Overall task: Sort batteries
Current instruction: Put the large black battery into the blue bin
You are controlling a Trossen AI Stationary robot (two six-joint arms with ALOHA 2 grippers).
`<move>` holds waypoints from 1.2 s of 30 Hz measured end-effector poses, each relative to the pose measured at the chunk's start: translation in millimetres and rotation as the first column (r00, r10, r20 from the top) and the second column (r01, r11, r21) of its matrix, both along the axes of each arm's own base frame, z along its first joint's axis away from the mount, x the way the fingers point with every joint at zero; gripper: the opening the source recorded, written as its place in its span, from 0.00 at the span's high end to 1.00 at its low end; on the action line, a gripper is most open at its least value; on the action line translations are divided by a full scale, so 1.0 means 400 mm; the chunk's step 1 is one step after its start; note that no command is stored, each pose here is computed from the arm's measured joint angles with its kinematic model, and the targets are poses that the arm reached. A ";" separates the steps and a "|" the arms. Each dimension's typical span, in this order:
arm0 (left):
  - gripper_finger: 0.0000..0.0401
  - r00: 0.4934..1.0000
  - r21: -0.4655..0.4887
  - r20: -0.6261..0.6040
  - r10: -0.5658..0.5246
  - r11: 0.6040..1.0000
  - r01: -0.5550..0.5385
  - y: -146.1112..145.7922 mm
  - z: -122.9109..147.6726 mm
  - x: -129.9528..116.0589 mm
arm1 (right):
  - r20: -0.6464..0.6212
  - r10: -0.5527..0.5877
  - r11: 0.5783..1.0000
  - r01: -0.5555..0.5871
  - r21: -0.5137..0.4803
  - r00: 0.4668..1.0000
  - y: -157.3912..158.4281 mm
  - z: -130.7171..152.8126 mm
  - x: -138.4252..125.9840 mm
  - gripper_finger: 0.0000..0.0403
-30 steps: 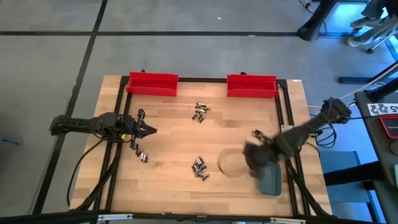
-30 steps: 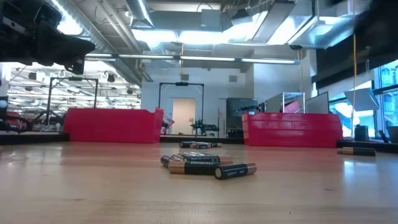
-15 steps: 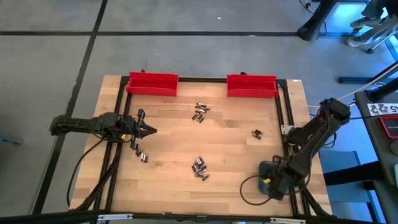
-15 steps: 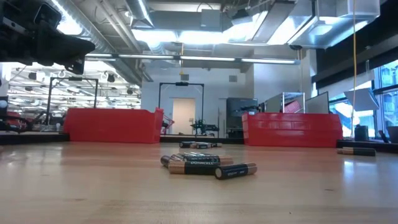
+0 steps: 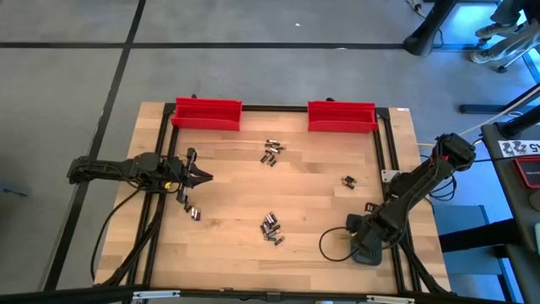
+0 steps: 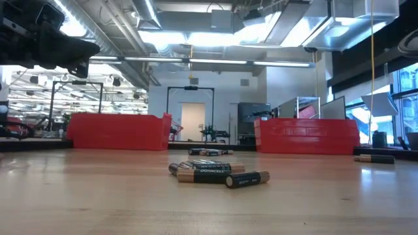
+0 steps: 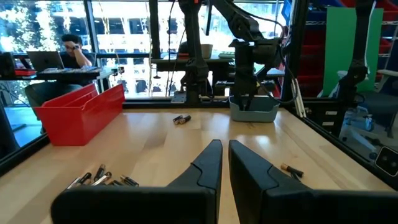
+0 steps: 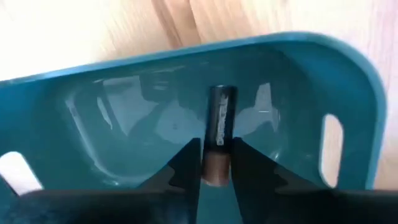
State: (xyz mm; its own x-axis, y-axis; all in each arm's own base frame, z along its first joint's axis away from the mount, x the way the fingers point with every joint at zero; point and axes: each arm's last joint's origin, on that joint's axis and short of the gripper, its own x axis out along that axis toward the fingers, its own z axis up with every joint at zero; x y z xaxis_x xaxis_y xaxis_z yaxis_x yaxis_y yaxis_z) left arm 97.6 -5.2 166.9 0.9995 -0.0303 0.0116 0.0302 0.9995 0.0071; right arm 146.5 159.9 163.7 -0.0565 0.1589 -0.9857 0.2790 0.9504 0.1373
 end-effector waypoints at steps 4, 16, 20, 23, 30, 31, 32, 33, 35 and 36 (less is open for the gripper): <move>0.95 1.000 0.000 0.000 0.000 1.000 0.000 0.000 0.000 0.000 | -0.034 -0.021 1.000 0.021 0.006 0.999 0.001 0.009 -0.002 0.69; 0.95 1.000 -0.006 0.000 0.000 1.000 0.000 0.000 0.000 0.000 | 0.053 -0.021 0.970 0.033 -0.240 0.998 -0.006 0.221 0.034 0.69; 0.95 1.000 -0.008 0.000 0.000 1.000 0.000 0.000 0.000 0.000 | 0.162 0.014 0.955 0.035 -0.293 0.987 -0.070 0.231 0.093 0.72; 0.95 1.000 -0.008 0.000 0.000 1.000 0.000 0.000 0.000 0.000 | 0.157 0.034 0.954 0.014 -0.298 0.987 -0.150 0.183 0.122 0.74; 0.95 1.000 -0.019 0.000 0.000 1.000 0.000 0.000 0.000 0.000 | 0.076 -0.117 0.957 0.133 -0.256 0.990 -0.306 0.049 0.120 0.73; 0.95 1.000 -0.024 0.000 0.000 1.000 0.000 0.000 0.000 0.000 | 0.065 -0.133 0.957 0.145 -0.250 0.989 -0.320 0.037 0.117 0.71; 0.95 1.000 -0.026 0.000 0.000 1.000 0.000 0.000 0.000 0.000 | 0.061 -0.155 0.957 0.165 -0.237 0.986 -0.332 0.025 0.114 0.68; 0.95 1.000 -0.027 -0.001 -0.001 1.000 0.000 0.000 0.000 0.000 | 0.065 -0.174 0.955 0.184 -0.234 0.983 -0.342 0.016 0.113 0.65; 0.95 1.000 -0.027 0.000 0.000 1.000 0.000 0.000 0.000 0.000 | 0.068 -0.206 0.949 0.216 -0.231 0.976 -0.359 0.001 0.109 0.58; 0.95 1.000 -0.027 -0.001 0.000 1.000 0.000 0.000 0.000 0.000 | 0.063 -0.215 0.947 0.224 -0.230 0.975 -0.366 -0.004 0.107 0.55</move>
State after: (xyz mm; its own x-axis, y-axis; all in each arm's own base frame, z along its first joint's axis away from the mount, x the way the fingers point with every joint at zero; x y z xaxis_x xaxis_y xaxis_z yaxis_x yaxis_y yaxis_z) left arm 97.6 -5.2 166.9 0.9995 -0.0301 0.0117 0.0304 0.9993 -0.0196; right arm 189.3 13.7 162.0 -0.0091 -0.0727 -0.9973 0.4831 0.8729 -0.0680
